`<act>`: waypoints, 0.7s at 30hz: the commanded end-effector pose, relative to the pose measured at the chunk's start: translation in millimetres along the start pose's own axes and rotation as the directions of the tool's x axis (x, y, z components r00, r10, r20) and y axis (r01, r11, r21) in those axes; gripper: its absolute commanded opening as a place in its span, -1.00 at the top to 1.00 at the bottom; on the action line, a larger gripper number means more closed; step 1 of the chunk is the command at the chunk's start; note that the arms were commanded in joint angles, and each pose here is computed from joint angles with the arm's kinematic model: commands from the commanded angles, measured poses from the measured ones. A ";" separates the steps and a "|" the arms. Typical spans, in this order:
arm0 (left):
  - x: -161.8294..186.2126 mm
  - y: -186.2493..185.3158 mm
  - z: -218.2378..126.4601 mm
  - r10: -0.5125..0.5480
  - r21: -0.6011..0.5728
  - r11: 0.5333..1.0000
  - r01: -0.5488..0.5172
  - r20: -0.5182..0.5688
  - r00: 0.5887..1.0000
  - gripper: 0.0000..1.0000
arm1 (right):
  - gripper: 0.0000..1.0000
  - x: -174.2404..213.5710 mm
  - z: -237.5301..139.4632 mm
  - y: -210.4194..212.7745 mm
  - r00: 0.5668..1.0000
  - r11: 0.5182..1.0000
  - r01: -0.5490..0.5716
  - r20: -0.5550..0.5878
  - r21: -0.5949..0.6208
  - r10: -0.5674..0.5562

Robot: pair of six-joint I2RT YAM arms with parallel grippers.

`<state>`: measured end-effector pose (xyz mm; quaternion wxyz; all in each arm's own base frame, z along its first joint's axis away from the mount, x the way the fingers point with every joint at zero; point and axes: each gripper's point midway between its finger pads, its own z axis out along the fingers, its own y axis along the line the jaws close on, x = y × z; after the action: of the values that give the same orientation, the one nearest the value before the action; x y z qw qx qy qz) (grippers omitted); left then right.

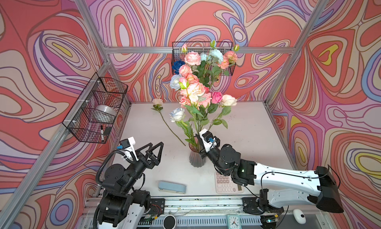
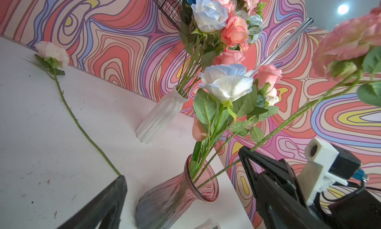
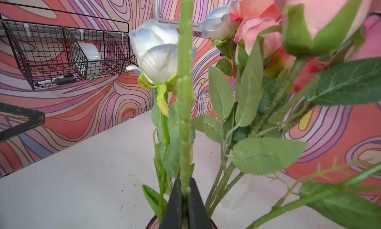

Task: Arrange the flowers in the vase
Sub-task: 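Lower the pink rose stem into the pink glass vase with the right gripper, then open and withdraw the right gripper while the left reaches the last stem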

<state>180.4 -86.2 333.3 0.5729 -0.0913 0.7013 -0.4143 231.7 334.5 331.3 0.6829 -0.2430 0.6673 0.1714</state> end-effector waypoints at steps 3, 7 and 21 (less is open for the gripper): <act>3.5 6.1 7.0 0.001 -0.012 1.000 -0.001 -0.016 1.000 -1.00 | 1.00 36.2 -3.2 -9.2 0.986 0.990 -0.122 -0.107 0.065 0.128; 4.8 9.7 9.7 -0.008 -0.032 0.999 0.007 -0.030 1.000 -1.00 | 0.55 53.3 -7.5 -13.3 0.953 0.977 -0.178 -0.225 0.118 0.201; 13.6 44.0 27.1 -0.084 -0.221 0.974 0.057 -0.115 0.990 -0.98 | -0.28 35.8 -36.2 -9.2 0.879 0.930 -0.364 -0.311 0.051 0.361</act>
<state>211.8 -83.1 298.1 0.5133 -0.1377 0.7578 -0.3786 216.8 309.1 291.3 0.5383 -0.1488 0.7958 0.2341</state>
